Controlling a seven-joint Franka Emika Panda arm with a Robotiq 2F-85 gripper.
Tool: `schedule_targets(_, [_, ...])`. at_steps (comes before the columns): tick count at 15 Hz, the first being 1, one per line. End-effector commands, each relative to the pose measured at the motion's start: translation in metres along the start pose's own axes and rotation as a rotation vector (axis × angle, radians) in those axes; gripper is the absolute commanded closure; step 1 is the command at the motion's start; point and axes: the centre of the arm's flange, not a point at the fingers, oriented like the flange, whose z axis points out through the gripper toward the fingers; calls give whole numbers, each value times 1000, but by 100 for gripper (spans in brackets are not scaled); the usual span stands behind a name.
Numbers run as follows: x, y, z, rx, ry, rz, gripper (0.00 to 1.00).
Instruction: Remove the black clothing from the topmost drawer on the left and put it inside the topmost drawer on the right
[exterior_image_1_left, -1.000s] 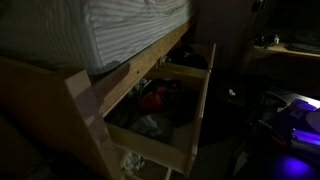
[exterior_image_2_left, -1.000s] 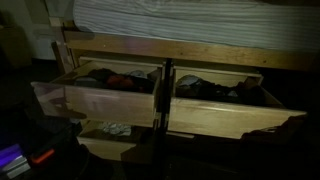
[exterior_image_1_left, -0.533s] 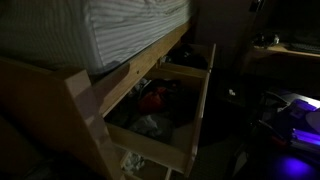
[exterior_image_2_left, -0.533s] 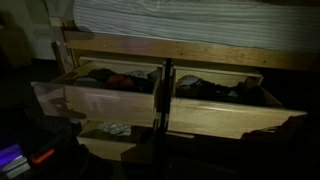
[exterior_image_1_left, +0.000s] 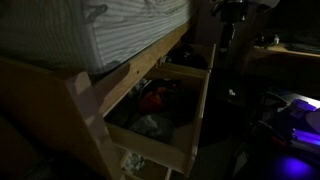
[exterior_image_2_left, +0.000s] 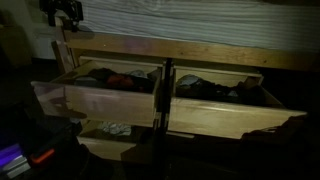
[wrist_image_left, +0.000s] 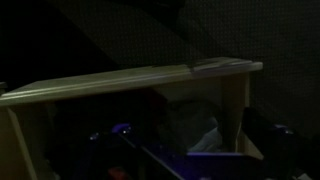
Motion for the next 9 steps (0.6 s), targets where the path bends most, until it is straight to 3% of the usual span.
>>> schedule_targets(1, [6, -8, 6, -15, 0, -18, 0])
schedule_targets(5, [14, -7, 19, -50, 45, 7, 0])
schedule_targets(9, [41, 14, 83, -133, 200, 54, 0])
